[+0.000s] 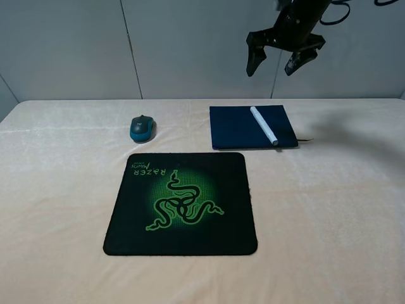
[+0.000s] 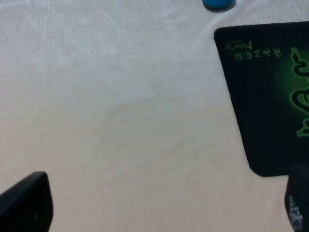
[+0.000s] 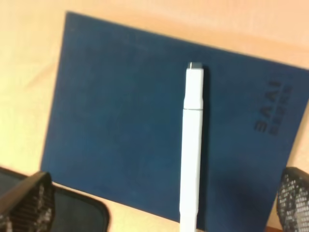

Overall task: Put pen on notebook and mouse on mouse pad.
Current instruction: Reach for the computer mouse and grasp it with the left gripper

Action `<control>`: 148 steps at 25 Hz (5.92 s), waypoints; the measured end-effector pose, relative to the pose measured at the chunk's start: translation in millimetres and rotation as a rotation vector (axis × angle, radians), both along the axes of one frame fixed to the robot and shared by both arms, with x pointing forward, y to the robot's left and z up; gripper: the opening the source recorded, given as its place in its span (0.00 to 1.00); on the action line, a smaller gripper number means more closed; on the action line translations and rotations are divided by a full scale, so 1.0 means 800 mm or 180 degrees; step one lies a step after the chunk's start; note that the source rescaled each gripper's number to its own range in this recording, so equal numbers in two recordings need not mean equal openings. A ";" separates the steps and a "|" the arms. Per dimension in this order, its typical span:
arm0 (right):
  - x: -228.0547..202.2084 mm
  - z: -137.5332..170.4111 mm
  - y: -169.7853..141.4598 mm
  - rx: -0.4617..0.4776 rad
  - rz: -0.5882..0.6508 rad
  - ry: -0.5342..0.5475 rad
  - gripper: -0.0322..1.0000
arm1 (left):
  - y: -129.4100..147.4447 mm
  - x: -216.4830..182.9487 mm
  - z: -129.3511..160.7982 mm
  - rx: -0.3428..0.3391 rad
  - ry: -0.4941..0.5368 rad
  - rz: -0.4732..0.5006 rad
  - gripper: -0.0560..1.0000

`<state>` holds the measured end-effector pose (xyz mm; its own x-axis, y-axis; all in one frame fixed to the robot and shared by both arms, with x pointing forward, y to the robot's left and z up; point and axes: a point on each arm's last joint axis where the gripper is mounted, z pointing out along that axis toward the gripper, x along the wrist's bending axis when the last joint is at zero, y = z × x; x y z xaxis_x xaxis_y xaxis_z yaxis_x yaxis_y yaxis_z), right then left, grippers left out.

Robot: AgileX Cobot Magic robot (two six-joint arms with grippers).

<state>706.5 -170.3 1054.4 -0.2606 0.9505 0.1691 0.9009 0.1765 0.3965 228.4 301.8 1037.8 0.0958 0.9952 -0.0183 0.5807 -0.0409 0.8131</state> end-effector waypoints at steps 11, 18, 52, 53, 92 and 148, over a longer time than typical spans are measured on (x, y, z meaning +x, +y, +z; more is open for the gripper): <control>-0.099 0.055 -0.024 -0.0031 -0.0002 0.0123 1.00 | 0.000 0.000 0.000 0.0000 0.0000 0.0000 0.92; -0.198 0.063 -0.048 -0.0080 -0.0002 0.0311 1.00 | 0.000 0.000 0.000 0.0000 0.0000 0.0000 0.92; -0.548 0.042 -0.145 0.0064 -0.0432 -0.1537 1.00 | 0.000 0.000 0.000 0.0000 0.0000 0.0000 0.92; -0.555 0.035 -0.147 0.0050 -0.0511 -0.1642 1.00 | 0.000 0.000 0.000 0.0000 0.0000 0.0000 0.92; -0.588 -0.003 -0.154 -0.0098 -0.1025 -0.2289 1.00 | 0.000 0.000 0.000 0.0000 0.0000 0.0000 0.92; -0.588 -0.003 -0.154 -0.0098 -0.1025 -0.2292 1.00 | -0.007 0.110 0.181 -0.0029 0.0540 0.0234 0.92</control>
